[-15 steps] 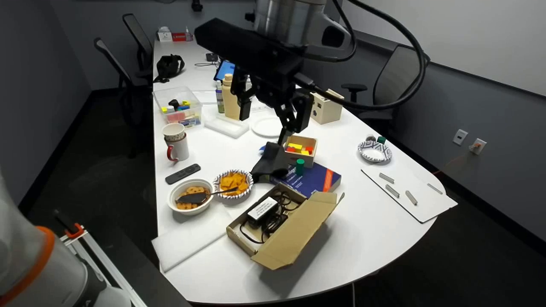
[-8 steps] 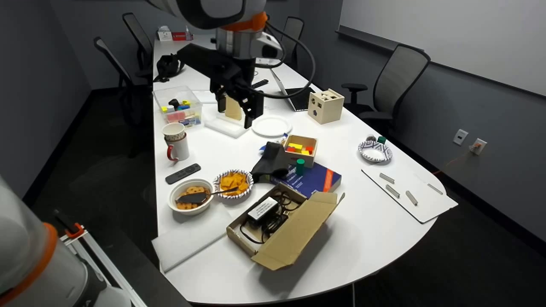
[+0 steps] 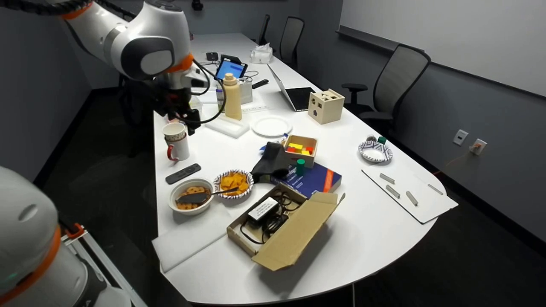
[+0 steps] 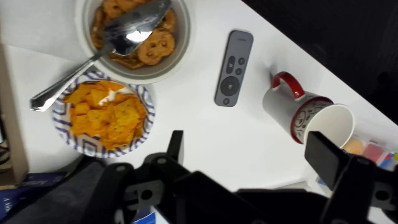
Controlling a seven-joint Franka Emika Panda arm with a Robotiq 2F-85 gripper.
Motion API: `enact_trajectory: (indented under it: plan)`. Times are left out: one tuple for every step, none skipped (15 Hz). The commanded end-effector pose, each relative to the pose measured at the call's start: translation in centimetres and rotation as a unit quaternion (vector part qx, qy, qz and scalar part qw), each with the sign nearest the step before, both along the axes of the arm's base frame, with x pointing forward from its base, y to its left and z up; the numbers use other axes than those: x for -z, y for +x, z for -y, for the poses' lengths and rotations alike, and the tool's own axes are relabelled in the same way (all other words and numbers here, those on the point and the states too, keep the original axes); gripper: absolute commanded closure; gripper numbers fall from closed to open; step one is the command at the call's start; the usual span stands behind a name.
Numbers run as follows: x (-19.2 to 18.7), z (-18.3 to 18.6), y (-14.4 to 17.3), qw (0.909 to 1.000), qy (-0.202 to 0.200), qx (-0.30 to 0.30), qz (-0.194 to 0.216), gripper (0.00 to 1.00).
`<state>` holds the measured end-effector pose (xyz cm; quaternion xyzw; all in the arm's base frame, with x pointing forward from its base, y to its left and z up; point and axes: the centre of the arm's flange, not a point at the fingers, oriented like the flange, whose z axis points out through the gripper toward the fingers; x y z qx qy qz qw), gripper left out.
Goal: Press a button on the remote control.
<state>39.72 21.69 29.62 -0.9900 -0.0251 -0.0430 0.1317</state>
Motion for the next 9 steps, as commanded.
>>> enact_trajectory:
  plan:
    - [5.6,-4.0,-0.4,0.9996,0.015,-0.016,0.018,0.0]
    - [6.9,-4.5,-0.7,0.9995,0.008,-0.022,0.02,0.0]
    - [8.3,-4.7,-0.9,0.9994,0.001,-0.027,0.02,0.0]
    - [8.9,-4.6,-0.5,0.999,0.013,-0.04,-0.013,0.0]
    - [6.8,-4.4,-2.1,0.9996,-0.002,-0.026,0.004,0.0]
    - [7.9,-4.7,-2.0,0.9995,-0.001,-0.032,-0.006,0.0]
    - [8.5,-4.7,-1.8,0.9993,0.0,-0.035,-0.01,0.0]
    - [8.7,-4.8,-1.4,0.9993,0.002,-0.035,-0.012,0.0]
    - [8.8,-4.8,-1.2,0.9993,0.003,-0.035,-0.012,0.0]
